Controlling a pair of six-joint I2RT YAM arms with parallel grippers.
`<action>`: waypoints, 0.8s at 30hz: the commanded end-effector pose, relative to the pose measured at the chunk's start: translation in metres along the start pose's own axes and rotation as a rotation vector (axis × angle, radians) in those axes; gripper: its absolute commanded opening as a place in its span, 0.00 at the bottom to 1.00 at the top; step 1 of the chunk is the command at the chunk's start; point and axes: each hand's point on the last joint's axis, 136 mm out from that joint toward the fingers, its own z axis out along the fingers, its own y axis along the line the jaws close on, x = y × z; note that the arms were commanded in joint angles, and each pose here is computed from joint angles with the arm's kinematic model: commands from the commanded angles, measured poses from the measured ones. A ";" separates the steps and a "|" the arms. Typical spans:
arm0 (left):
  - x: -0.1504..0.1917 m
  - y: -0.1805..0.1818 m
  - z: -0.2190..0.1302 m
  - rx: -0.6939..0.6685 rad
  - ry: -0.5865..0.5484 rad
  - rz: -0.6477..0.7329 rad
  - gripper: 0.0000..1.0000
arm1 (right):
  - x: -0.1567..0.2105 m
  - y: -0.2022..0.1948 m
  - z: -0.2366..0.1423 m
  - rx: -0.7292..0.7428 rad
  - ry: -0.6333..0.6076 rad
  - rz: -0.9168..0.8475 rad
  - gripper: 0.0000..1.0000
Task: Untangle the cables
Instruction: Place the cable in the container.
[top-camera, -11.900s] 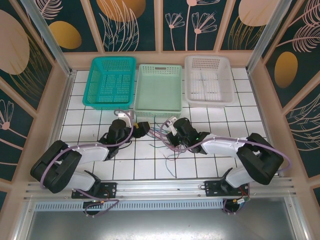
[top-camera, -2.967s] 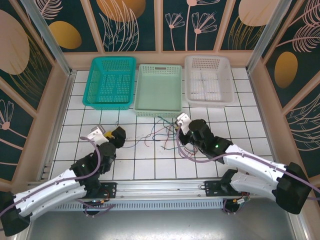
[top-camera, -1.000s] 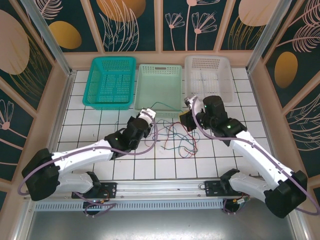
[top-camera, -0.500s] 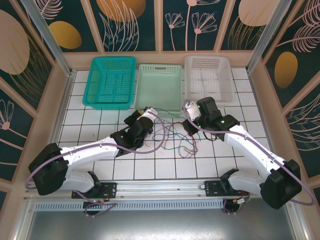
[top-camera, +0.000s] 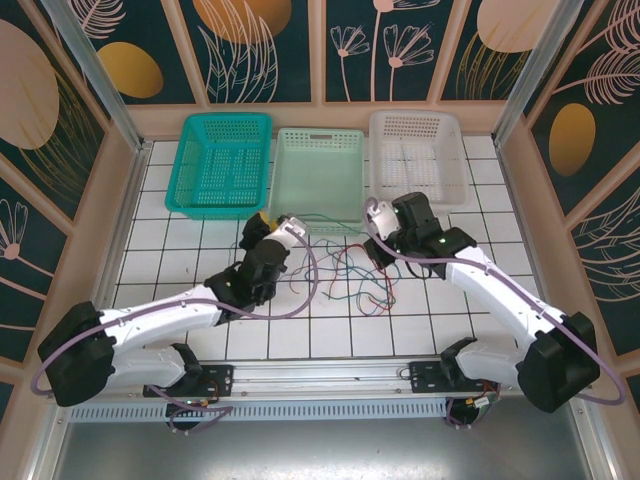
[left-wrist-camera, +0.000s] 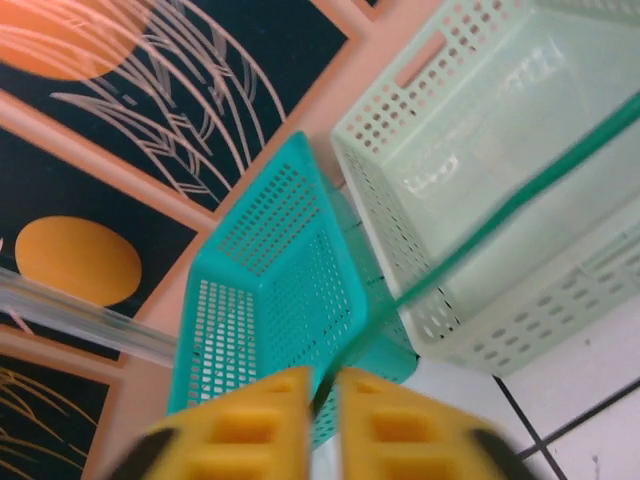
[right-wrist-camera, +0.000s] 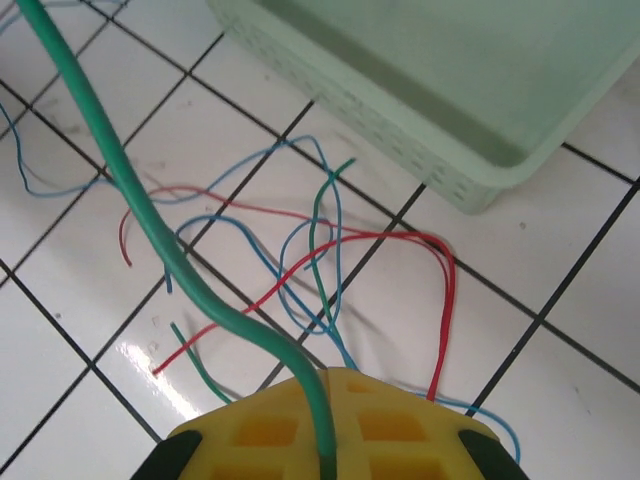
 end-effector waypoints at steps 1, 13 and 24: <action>-0.033 0.025 -0.006 -0.005 -0.050 -0.197 0.63 | -0.045 -0.004 -0.023 0.000 -0.184 0.044 0.00; -0.062 0.032 -0.037 0.191 -0.244 -0.510 0.99 | -0.135 -0.084 -0.120 0.151 -0.720 0.370 0.00; -0.033 0.018 -0.037 0.213 -0.199 -0.577 0.99 | -0.141 -0.179 -0.127 0.359 -0.807 0.499 0.00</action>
